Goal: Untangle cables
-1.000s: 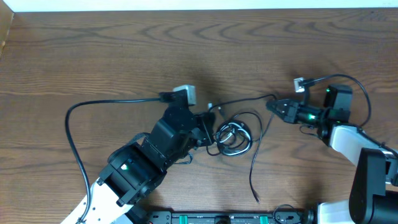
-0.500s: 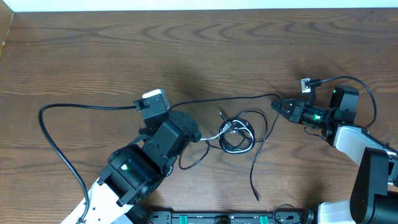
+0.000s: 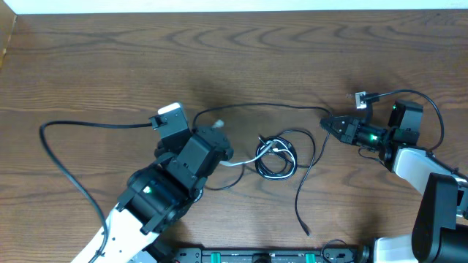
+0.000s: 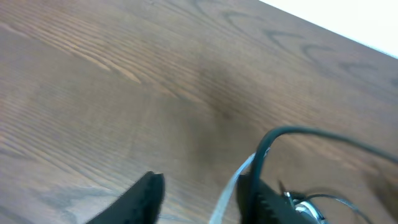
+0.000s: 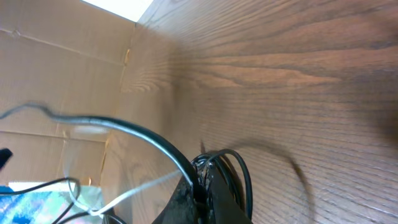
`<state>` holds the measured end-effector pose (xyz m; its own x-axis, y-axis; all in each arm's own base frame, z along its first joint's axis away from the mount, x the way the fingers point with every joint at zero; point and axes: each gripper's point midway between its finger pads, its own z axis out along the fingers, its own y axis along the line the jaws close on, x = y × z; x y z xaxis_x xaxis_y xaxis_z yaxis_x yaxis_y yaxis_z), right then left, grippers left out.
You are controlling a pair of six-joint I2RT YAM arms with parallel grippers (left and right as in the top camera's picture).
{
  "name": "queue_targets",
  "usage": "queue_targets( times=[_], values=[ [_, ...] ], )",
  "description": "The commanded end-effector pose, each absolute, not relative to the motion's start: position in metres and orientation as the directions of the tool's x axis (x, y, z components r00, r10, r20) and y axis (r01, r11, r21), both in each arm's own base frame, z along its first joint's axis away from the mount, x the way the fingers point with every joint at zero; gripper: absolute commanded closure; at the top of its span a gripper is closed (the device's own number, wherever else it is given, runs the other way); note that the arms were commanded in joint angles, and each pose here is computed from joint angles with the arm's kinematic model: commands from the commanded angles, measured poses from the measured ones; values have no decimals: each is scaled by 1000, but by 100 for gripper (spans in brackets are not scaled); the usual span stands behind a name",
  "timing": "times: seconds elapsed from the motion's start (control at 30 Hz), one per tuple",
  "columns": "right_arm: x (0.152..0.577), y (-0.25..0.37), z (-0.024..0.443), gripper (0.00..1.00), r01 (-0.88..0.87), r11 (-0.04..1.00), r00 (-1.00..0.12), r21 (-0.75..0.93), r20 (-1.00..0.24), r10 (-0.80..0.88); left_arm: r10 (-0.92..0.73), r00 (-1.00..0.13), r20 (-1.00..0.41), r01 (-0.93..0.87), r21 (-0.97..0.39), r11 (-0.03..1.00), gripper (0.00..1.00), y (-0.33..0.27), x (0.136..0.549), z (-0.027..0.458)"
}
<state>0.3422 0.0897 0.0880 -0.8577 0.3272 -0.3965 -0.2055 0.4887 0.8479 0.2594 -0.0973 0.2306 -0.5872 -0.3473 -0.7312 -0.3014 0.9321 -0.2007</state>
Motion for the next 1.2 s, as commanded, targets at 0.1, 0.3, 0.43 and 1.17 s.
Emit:
queue_targets(
  times=[0.1,0.3,0.43,1.17],
  values=[
    [345,85,88,99,-191,497,-853,846,-394,343,-307,-711,-632,-260,-168,951,24,-121,261,196],
    [345,85,88,99,-191,498,-853,846,-395,343,-112,-857,-503,3,-224,975,8,-178,259,168],
    [345,85,88,99,-191,498,-853,846,-395,343,14,-920,-391,172,-373,912,6,-215,250,157],
    [345,85,88,99,-191,497,-853,846,-394,343,87,-993,77,50,-387,921,38,-236,230,30]
  ],
)
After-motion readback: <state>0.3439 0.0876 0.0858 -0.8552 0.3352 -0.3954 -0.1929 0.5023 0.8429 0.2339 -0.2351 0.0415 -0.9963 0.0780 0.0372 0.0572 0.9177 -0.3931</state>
